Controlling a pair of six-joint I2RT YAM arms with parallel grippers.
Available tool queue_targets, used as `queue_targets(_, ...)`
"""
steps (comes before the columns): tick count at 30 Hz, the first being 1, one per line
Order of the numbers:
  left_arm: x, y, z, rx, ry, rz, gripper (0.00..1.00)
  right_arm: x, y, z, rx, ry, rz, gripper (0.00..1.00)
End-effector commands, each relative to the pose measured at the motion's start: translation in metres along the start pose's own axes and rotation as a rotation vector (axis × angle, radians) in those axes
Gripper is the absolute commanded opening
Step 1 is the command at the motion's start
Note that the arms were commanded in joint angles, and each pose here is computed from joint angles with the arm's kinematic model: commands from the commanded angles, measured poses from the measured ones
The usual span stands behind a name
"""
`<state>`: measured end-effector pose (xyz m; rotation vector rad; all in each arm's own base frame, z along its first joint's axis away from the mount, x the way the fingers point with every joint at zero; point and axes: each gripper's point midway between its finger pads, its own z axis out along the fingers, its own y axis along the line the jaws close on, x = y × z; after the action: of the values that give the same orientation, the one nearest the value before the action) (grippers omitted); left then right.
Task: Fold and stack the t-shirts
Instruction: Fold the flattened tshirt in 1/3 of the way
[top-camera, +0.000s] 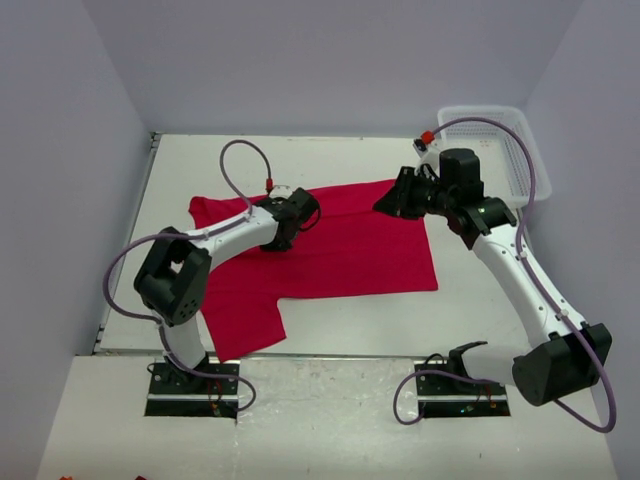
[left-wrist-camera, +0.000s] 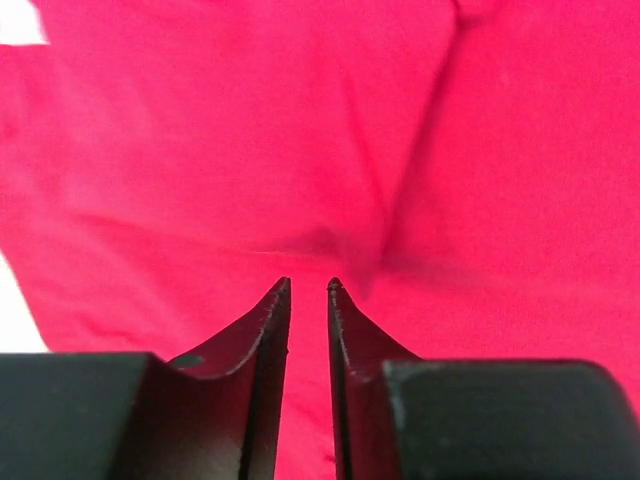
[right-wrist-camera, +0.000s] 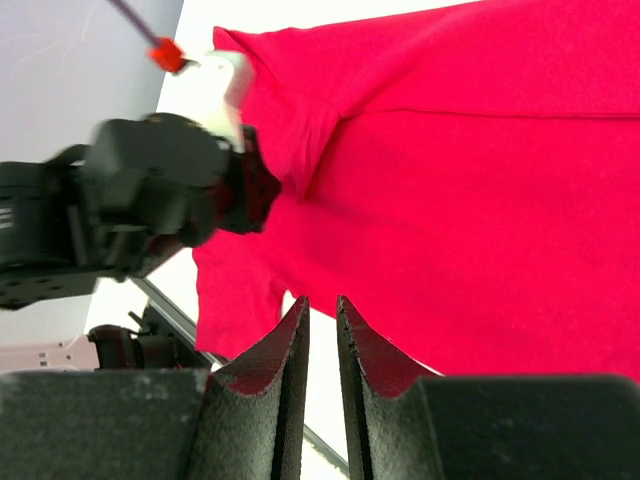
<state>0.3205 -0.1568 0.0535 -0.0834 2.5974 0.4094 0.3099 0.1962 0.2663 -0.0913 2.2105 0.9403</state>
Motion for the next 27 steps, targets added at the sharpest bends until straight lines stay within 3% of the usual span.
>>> queue_targets(1, -0.046, 0.028, -0.043, -0.039, -0.19, -0.167, 0.24, -0.004, 0.006, -0.005, -0.024, -0.022, -0.026, 0.18)
queue_targets(4, -0.073, 0.047, -0.054, -0.081, -0.244, -0.21, 0.31, -0.005, 0.006, -0.005, -0.023, -0.024, -0.028, 0.18)
queue_targets(7, -0.098, 0.055, -0.047, -0.006, -0.212, -0.248, 0.46, -0.004, 0.006, -0.006, -0.022, -0.023, -0.034, 0.18)
queue_targets(8, -0.103, 0.057, -0.045, 0.018, -0.206, -0.265, 0.58, -0.005, 0.005, -0.007, -0.013, -0.027, -0.037, 0.18)
queue_targets(10, -0.12, 0.069, -0.04, 0.095, -0.211, -0.321, 0.64, -0.005, 0.004, -0.008, -0.008, -0.032, -0.045, 0.18)
queue_targets(13, -0.133, 0.096, -0.023, 0.175, -0.2, -0.42, 0.62, -0.004, 0.003, -0.009, -0.004, -0.031, -0.048, 0.18)
queue_targets(16, -0.135, 0.126, 0.005, 0.225, -0.168, -0.505, 0.51, -0.001, 0.005, -0.007, -0.025, -0.015, -0.045, 0.18)
queue_targets(20, -0.119, 0.117, 0.022, 0.295, -0.107, -0.514, 0.47, 0.002, 0.004, -0.003, -0.038, -0.003, -0.037, 0.18)
queue_targets(27, -0.052, 0.101, 0.041, 0.333, 0.021, -0.516, 0.44, 0.011, 0.0, 0.003, -0.046, 0.022, -0.025, 0.18)
